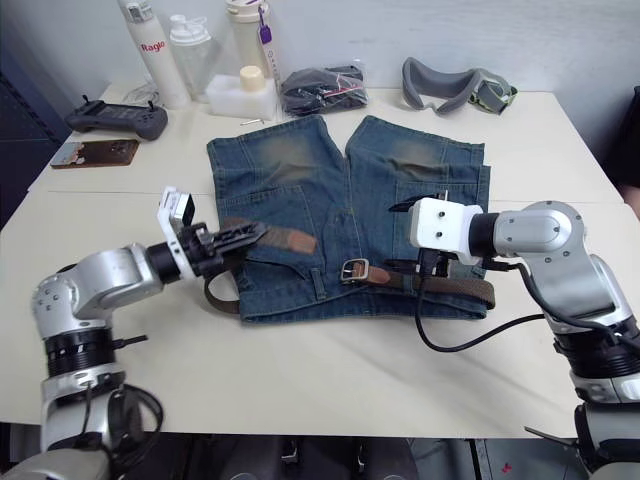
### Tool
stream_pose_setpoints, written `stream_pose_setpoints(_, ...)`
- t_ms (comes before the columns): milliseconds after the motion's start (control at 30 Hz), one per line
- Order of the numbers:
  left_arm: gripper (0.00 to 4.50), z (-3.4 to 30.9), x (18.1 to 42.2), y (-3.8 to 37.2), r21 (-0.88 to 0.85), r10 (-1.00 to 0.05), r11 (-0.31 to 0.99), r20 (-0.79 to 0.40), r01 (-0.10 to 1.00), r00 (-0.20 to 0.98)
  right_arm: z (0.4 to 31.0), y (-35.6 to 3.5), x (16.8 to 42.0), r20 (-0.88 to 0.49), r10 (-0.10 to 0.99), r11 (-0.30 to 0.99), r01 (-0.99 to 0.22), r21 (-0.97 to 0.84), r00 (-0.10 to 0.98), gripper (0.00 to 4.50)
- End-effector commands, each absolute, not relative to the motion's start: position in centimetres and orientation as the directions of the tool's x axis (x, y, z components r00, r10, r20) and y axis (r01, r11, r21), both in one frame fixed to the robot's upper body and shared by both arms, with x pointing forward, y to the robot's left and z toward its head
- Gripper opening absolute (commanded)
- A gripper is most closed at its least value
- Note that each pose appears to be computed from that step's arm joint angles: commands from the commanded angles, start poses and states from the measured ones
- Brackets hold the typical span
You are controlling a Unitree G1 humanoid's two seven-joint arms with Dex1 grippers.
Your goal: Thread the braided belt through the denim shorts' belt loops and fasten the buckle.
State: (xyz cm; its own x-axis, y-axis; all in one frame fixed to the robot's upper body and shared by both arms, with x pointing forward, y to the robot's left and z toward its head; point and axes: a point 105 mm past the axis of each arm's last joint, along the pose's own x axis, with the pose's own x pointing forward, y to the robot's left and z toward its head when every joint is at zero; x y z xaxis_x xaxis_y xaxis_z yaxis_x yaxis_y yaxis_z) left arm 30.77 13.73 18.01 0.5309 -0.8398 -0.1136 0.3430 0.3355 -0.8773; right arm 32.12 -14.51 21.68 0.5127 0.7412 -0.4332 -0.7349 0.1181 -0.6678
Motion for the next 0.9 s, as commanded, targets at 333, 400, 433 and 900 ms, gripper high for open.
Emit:
stream_pose_setpoints(333,0.0,16.1,30.2,12.9,-0.869,-0.777,0.416,-0.184,0.27,0.602,22.9,-14.1,30.0,-0.477,0.764,0.062,-0.785,-0.616,0.434,4.41)
stream_pose_setpoints(400,0.0,15.8,30.0,12.8,-0.856,-0.764,0.445,-0.211,0.262,0.609,23.1,-14.1,29.6,-0.486,0.77,0.06,-0.804,-0.591,0.415,4.41)
stream_pose_setpoints(433,0.0,15.6,29.8,12.6,-0.849,-0.765,0.457,-0.222,0.266,0.604,23.2,-14.1,29.6,-0.486,0.771,0.061,-0.807,-0.587,0.412,4.41)
stream_pose_setpoints(900,0.0,15.2,28.5,13.3,-0.8,-0.813,0.5,-0.302,0.332,0.498,23.0,-14.6,29.9,-0.51,0.752,0.073,-0.822,-0.566,0.417,4.41)
